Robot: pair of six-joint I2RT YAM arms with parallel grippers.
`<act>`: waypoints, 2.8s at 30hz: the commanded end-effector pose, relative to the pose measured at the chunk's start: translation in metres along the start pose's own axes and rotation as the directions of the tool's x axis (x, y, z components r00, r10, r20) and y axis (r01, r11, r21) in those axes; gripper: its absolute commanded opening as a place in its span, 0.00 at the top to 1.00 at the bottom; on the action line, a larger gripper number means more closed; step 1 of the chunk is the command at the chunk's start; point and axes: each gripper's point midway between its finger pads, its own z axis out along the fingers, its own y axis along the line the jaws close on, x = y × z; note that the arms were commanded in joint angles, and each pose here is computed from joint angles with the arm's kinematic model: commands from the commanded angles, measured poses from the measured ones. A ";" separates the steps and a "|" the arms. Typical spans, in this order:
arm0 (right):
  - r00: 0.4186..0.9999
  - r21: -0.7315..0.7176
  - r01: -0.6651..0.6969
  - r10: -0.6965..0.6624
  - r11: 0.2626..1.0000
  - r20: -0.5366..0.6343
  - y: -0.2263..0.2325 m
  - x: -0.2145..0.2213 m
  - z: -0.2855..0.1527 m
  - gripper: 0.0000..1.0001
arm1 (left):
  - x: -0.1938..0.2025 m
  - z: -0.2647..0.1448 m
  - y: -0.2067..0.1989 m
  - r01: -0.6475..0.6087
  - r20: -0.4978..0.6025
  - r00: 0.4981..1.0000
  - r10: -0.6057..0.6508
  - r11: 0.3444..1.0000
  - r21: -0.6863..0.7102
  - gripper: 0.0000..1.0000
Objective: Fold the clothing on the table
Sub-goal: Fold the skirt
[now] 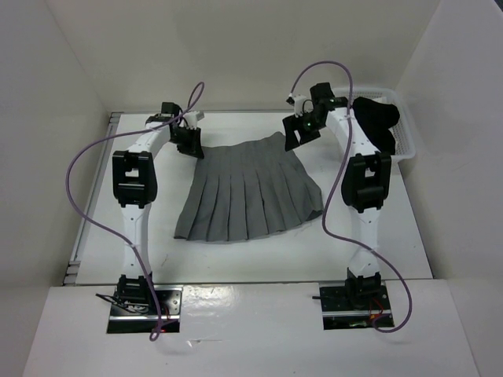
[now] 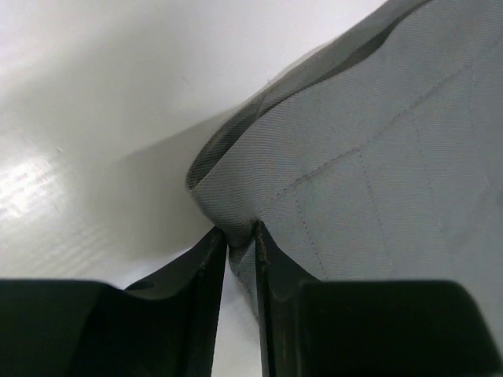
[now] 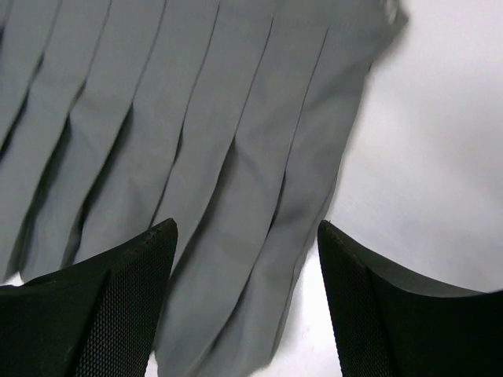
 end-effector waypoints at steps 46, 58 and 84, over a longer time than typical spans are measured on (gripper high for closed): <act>0.995 -0.087 -0.081 0.086 0.993 0.057 -0.076 -0.012 0.103 0.24 | 0.061 -0.029 -0.056 -0.173 -0.158 0.974 0.163 0.984 -0.052 0.73; 0.999 -0.163 -0.030 0.036 0.986 0.035 -0.043 -0.009 0.130 0.24 | 0.062 -0.025 -0.063 -0.173 -0.163 0.972 0.167 0.985 -0.024 0.73; 0.997 0.017 -0.036 0.035 0.999 0.066 -0.056 -0.037 0.093 1.00 | 0.001 -0.014 -0.034 -0.171 -0.080 0.983 0.166 0.983 -0.068 0.82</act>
